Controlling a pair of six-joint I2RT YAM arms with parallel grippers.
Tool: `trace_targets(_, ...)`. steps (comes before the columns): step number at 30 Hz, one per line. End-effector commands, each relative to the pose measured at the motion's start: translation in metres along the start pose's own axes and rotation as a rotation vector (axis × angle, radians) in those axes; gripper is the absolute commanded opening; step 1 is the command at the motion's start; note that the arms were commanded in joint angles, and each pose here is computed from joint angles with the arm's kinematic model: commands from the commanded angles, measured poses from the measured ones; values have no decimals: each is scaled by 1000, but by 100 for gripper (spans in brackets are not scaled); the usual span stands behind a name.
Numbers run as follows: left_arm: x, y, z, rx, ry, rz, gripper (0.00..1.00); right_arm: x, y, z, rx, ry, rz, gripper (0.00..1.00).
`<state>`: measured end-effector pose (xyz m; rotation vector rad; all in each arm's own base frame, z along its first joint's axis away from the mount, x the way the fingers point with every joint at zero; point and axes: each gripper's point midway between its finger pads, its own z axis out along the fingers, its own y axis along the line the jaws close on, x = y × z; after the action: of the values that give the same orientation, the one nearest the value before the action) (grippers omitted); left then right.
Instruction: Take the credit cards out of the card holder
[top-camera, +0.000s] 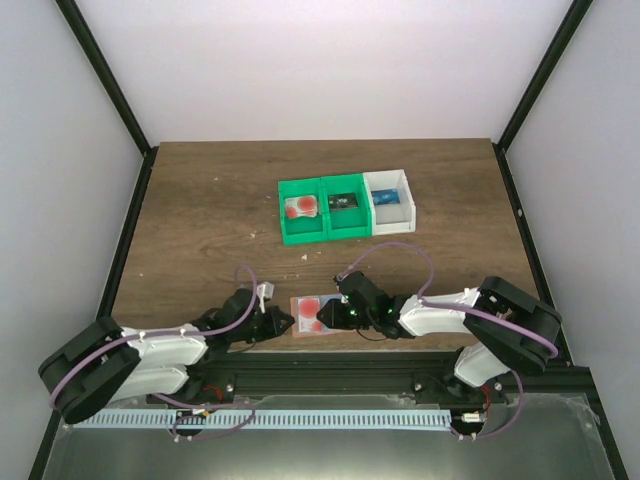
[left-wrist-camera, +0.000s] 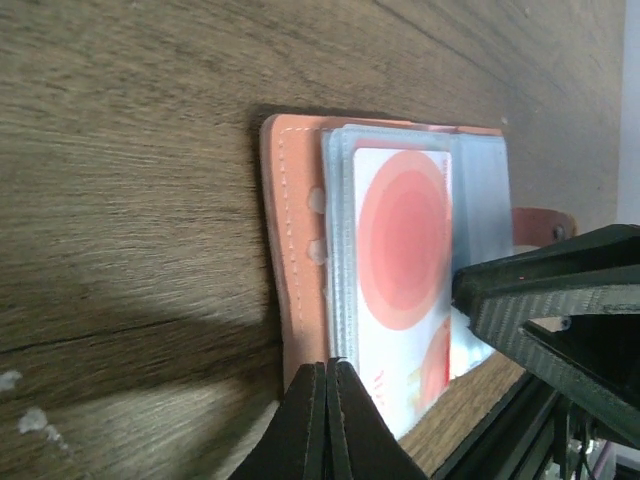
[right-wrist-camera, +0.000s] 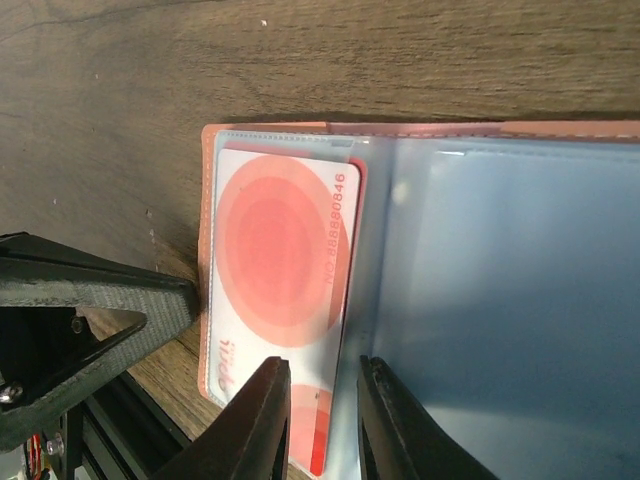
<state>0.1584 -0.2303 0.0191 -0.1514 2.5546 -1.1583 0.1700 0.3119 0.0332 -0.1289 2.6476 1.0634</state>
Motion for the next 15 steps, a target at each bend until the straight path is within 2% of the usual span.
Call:
trace_targets(1,-4,-11,-5,32,-13,-13,0,-2,0,0,-3,-7,1,21)
trace_targets(7,-18,-34,-6,72,-43,18,0,-3,2,-1,-16,-13,2,21)
trace_targets(15,-6,-27,9,97,15,-14,0,-1,2,-1,-24,-11,5,20)
